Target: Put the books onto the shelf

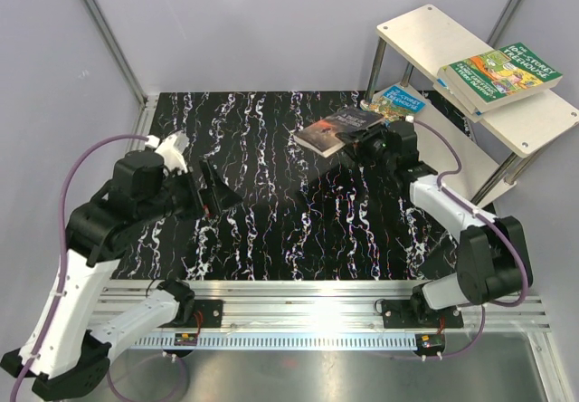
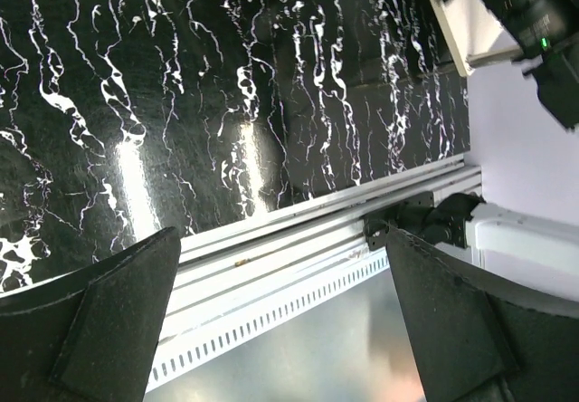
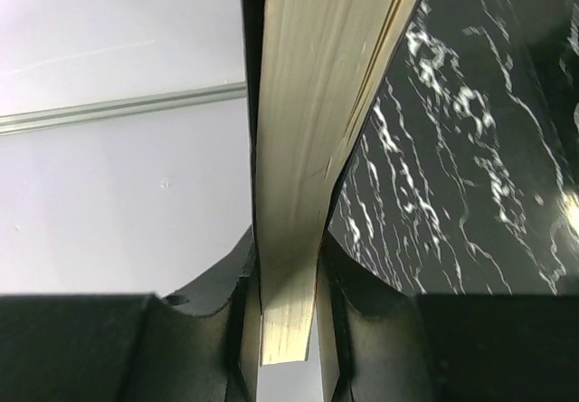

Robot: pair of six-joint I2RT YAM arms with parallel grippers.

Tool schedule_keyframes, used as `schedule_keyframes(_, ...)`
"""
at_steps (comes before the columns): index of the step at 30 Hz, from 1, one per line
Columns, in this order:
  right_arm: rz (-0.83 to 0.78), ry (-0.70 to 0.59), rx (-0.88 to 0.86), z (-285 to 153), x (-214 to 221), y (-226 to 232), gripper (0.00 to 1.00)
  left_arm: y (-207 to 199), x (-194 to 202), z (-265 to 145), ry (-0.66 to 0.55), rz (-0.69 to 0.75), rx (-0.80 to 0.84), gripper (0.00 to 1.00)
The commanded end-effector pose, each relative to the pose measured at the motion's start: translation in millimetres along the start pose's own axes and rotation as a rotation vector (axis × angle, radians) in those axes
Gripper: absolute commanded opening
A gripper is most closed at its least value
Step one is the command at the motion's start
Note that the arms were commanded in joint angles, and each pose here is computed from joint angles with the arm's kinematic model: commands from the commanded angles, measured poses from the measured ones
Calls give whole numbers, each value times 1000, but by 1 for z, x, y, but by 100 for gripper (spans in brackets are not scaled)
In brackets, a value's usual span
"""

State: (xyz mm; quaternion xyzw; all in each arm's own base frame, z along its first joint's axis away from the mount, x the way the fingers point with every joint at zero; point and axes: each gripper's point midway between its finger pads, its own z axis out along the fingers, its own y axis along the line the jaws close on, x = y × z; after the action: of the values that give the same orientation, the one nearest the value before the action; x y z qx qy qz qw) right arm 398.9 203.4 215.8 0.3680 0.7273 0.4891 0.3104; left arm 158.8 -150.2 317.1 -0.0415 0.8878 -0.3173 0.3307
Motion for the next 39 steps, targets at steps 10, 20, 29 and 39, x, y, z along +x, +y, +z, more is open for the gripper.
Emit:
schedule_keyframes(10, -51, -236, -339, 16, -113, 73, 0, 4, 13, 10, 57, 59, 21, 99)
schedule_keyframes(20, 58, -242, -317, 47, -185, 6, 0, 5, 6, 59, 141, 14, -17, 99)
schedule_keyframes(29, 25, -124, -102, 68, -229, -49, 0, 7, -6, 81, 143, -18, -60, 99)
schedule_keyframes(39, -45, -101, 48, 78, -250, -51, 78, 3, -15, 103, 144, -54, -65, 99)
